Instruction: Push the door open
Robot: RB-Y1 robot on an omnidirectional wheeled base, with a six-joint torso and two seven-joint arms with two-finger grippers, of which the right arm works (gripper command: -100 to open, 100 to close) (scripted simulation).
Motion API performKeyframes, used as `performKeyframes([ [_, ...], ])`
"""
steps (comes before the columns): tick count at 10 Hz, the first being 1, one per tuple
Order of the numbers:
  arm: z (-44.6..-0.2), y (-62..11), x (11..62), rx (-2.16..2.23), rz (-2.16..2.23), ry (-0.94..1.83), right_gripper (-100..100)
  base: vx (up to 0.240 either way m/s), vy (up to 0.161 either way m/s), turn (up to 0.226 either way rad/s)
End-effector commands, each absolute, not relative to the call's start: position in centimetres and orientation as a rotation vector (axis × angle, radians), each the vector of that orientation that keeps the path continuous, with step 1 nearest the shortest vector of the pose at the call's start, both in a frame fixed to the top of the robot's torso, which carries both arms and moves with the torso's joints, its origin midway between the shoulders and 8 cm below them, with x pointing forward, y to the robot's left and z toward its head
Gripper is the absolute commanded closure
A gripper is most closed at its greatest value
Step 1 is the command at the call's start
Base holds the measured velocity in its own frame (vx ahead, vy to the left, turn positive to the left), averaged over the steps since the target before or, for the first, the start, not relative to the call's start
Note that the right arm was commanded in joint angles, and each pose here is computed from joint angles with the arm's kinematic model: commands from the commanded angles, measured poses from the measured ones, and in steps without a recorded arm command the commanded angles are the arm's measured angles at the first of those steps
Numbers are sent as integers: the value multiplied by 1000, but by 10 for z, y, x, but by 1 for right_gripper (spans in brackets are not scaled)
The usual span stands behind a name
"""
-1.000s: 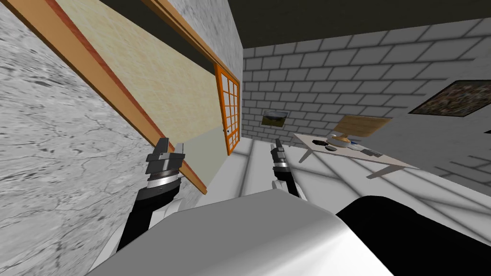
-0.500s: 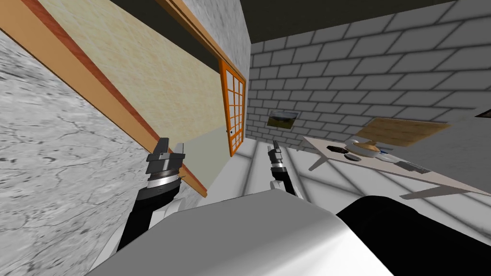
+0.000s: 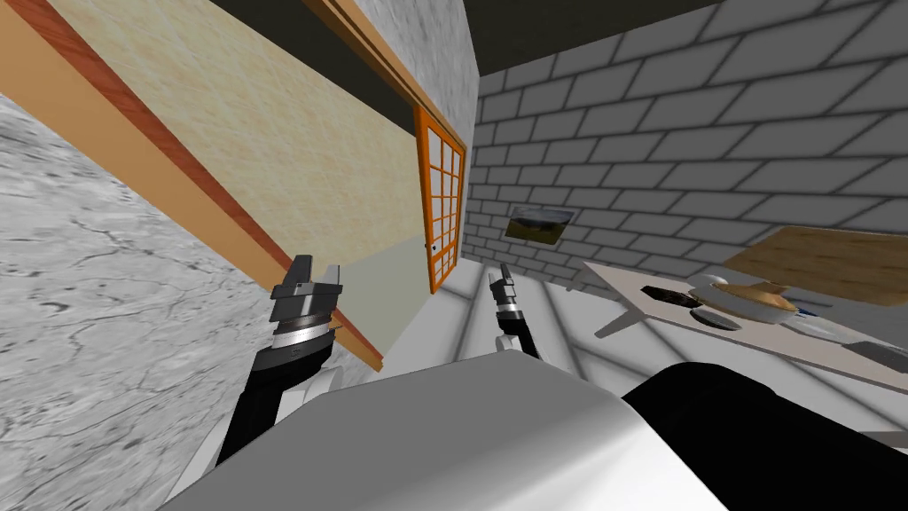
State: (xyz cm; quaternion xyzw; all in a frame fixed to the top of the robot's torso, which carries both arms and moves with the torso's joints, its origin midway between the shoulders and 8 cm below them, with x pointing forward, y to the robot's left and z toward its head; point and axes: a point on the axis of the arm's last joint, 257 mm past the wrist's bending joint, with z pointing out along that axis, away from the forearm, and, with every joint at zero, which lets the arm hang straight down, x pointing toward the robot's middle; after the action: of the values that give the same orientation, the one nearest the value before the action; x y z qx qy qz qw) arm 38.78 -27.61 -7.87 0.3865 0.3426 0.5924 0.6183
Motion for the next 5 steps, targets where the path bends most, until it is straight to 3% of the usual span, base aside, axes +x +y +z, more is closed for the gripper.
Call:
performKeyframes([
  [1,-86,-274,392,912,1397,784,-100,167,-51,120],
  [5,-112,-266,401,997,1505,769,-100,142,-76,177],
])
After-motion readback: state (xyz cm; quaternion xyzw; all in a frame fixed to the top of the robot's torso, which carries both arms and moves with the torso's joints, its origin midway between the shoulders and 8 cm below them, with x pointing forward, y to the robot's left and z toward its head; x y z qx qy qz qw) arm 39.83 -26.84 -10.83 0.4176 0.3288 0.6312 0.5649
